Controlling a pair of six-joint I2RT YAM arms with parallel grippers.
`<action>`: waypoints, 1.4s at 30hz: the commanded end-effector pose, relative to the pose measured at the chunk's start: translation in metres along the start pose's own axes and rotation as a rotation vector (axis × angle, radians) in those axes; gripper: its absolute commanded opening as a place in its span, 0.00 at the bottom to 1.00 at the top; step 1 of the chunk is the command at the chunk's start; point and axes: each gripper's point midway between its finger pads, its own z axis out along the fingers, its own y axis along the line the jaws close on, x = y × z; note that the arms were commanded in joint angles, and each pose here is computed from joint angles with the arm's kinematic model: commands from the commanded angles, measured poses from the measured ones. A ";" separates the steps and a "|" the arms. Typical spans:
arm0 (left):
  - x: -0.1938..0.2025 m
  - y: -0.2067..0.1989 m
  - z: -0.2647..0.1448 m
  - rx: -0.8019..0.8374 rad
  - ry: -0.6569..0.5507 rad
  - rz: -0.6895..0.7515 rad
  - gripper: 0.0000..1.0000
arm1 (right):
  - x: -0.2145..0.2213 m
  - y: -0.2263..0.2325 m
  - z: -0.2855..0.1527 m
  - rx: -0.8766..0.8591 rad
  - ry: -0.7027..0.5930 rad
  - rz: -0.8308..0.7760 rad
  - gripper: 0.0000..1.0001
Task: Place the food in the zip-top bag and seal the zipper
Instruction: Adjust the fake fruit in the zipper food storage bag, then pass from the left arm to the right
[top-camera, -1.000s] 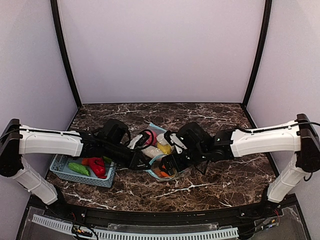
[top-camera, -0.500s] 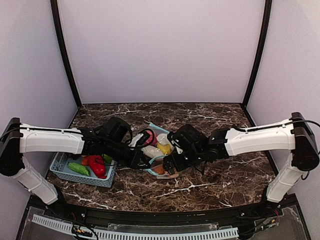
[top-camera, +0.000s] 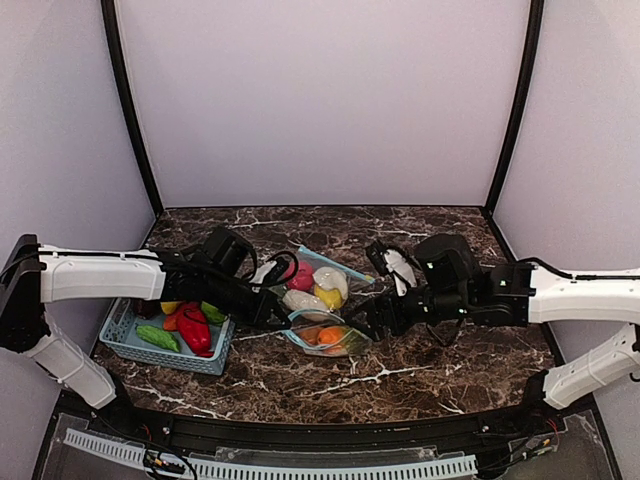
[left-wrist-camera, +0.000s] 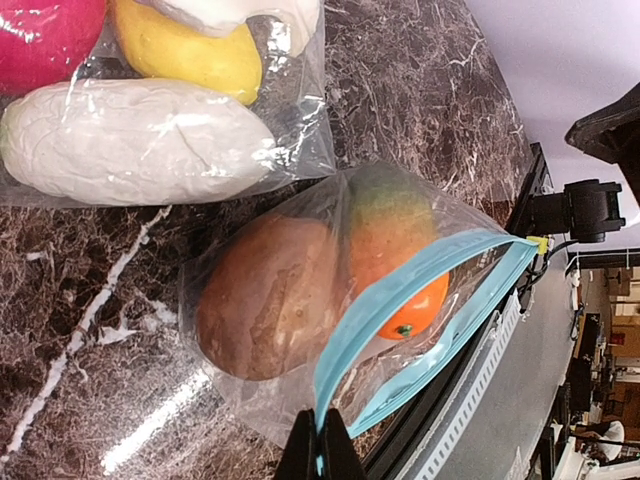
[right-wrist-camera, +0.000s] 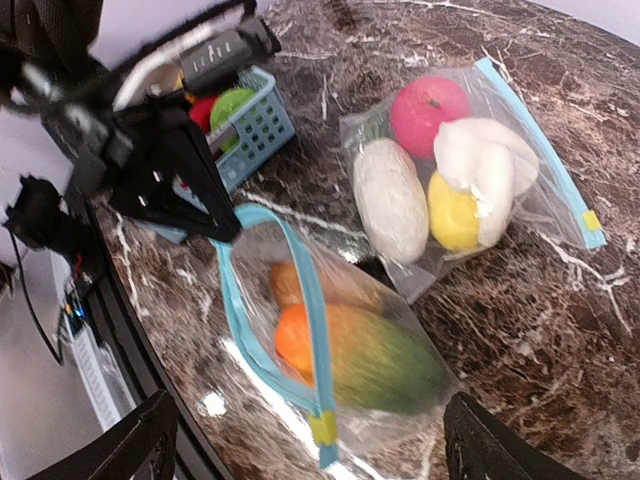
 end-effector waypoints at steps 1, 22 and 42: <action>0.000 0.000 -0.003 0.003 0.022 0.012 0.01 | 0.022 -0.004 -0.004 -0.055 -0.033 -0.080 0.82; -0.003 0.000 -0.004 -0.001 0.014 0.025 0.01 | 0.057 0.000 0.024 -0.141 -0.004 -0.195 0.53; -0.004 0.005 -0.006 -0.032 0.019 0.033 0.01 | 0.068 -0.013 0.030 -0.090 0.017 -0.197 0.00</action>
